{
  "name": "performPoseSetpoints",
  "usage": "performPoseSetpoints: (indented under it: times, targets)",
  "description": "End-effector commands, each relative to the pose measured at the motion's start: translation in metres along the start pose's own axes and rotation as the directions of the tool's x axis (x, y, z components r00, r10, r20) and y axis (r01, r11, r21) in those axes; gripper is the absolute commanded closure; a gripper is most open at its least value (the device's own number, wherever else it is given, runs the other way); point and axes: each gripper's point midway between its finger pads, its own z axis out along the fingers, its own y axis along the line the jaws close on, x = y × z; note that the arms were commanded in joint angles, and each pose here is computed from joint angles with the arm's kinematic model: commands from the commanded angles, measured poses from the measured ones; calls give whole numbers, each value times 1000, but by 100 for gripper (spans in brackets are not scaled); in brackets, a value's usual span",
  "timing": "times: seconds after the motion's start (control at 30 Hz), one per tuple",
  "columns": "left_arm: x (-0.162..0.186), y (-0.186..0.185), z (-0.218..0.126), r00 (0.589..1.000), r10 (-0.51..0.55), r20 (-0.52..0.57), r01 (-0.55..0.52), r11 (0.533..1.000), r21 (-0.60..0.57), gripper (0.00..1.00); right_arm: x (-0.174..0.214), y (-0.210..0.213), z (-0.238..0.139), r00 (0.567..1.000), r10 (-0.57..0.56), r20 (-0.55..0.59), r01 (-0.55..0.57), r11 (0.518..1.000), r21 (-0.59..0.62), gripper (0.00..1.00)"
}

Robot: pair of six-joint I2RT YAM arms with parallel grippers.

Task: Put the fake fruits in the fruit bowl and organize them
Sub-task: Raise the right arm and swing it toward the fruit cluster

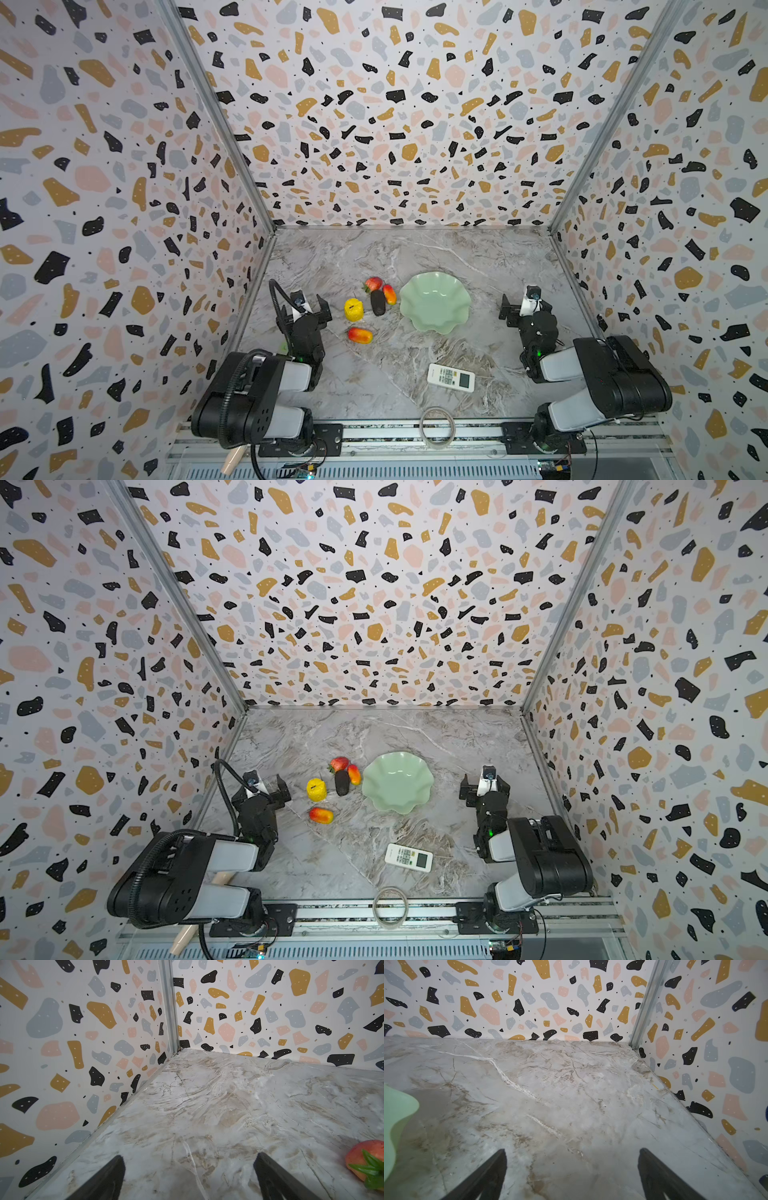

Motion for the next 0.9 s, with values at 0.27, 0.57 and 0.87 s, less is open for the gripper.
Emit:
performPoseSetpoints:
  times: [0.27, 0.57, 0.87]
  targets:
    - [-16, 0, 2, 998, -22, 51, 22, 1000, -1, 0, -17, -2, 3, 999, 10, 51, -10, 1000, 10, 1]
    - [-15, -1, 3, 999, -18, 48, 18, 1000, 1, 0, -17, -2, 3, 999, 11, 49, -11, 1000, 10, 1]
    - [-30, 4, 0, 995, -38, 89, 40, 999, -28, 0, -26, -6, 0, 998, 11, 66, -14, 999, 44, 1]
